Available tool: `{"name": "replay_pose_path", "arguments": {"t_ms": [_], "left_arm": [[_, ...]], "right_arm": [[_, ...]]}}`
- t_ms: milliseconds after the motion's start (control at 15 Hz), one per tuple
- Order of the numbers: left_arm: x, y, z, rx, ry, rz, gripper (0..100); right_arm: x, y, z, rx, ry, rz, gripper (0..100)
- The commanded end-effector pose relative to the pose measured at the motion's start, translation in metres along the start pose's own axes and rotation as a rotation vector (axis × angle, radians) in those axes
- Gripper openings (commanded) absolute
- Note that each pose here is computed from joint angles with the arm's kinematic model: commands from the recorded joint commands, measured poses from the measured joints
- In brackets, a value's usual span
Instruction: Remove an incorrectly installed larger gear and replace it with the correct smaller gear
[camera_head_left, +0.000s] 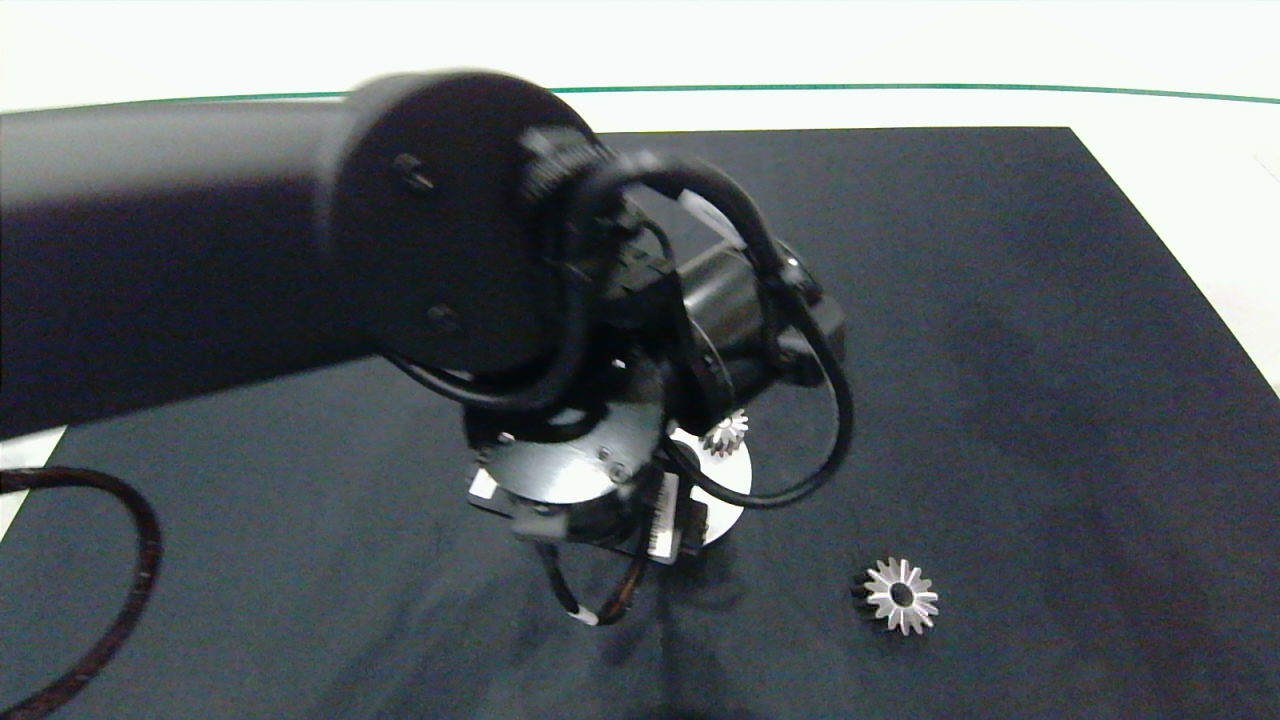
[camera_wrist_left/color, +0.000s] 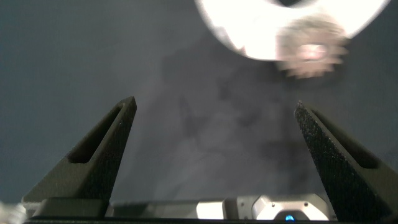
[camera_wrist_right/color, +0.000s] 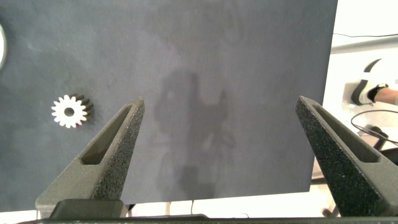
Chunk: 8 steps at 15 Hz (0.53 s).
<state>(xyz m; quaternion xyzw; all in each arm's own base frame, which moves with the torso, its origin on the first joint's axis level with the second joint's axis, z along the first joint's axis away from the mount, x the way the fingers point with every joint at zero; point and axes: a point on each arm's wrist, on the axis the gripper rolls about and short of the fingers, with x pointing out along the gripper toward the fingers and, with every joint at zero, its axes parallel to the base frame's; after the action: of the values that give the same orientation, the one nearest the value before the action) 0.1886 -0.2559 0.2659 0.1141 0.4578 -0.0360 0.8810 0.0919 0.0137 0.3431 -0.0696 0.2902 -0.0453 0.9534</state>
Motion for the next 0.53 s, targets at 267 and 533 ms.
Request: {"name": "replay_pose_path", "arguments": {"t_ms": [267, 533], "left_arm": [[-0.094, 0.138, -0.058, -0.287, -0.118, -0.03, 100], [-0.107, 0.183, -0.078, -0.416, -0.189, 0.025, 100]], "right_arm": [[0.017, 0.006, 0.0, -0.023, 0.066, 0.007, 100], [0.039, 0.014, 0.001, -0.042, 0.099, 0.014, 100]]}}
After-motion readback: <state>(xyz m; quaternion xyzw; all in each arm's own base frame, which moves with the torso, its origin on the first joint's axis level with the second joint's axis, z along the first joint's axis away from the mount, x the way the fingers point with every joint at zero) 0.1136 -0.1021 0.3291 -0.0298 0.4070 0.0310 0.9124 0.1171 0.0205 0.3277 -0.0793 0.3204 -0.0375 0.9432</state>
